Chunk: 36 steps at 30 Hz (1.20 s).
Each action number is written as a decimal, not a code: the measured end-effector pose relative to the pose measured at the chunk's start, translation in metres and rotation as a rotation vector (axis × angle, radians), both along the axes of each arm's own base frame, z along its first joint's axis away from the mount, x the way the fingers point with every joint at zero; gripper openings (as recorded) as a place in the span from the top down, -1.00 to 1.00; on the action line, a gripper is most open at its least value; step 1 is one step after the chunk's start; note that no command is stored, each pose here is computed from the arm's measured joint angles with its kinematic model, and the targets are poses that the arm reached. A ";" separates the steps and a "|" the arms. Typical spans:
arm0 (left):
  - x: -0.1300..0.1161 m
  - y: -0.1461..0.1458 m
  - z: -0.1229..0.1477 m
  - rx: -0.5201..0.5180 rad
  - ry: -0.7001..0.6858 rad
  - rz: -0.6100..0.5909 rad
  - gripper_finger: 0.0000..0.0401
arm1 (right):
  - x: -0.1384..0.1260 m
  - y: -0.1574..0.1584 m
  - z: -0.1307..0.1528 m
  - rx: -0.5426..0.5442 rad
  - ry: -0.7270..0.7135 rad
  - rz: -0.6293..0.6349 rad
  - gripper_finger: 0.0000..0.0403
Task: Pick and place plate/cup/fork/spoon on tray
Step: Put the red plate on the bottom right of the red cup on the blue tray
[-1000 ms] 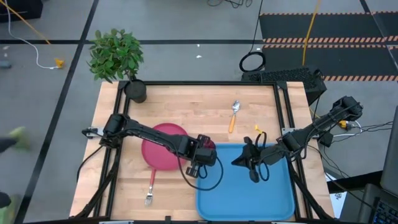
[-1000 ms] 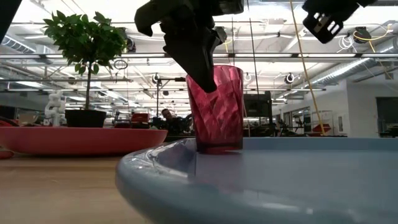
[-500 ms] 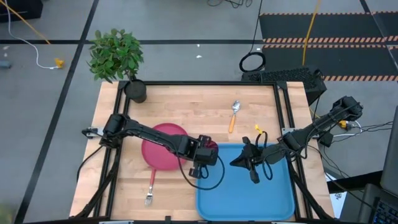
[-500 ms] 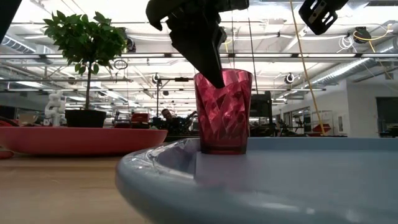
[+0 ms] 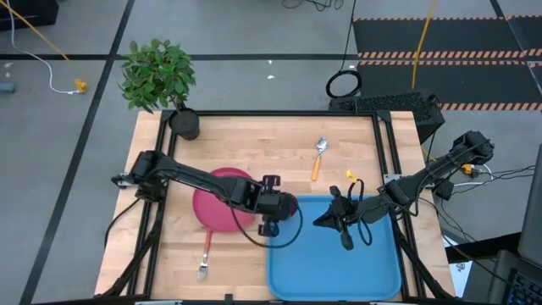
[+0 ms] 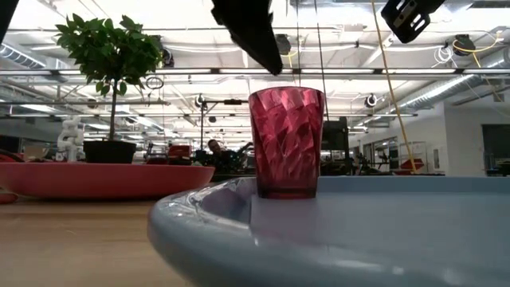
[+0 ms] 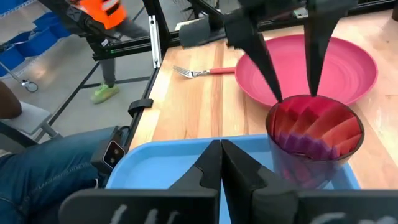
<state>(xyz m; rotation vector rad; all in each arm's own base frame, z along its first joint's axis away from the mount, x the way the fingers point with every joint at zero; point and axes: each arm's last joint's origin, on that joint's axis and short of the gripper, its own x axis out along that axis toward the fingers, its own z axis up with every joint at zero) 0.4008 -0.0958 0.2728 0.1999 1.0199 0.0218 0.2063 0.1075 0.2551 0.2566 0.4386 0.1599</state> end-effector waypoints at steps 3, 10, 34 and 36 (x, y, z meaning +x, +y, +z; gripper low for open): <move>-0.015 -0.002 0.013 -0.018 0.025 0.037 0.30 | 0.000 0.000 0.000 0.001 -0.002 0.000 1.00; -0.051 -0.037 0.026 0.015 0.069 0.127 0.30 | 0.001 0.000 0.002 0.011 -0.020 0.000 1.00; -0.112 -0.086 -0.076 0.103 0.227 0.194 -0.01 | 0.001 0.000 0.002 0.025 -0.015 -0.006 1.00; -0.112 -0.086 -0.084 0.074 0.227 0.179 -0.08 | 0.001 0.000 0.002 0.014 -0.018 -0.001 1.00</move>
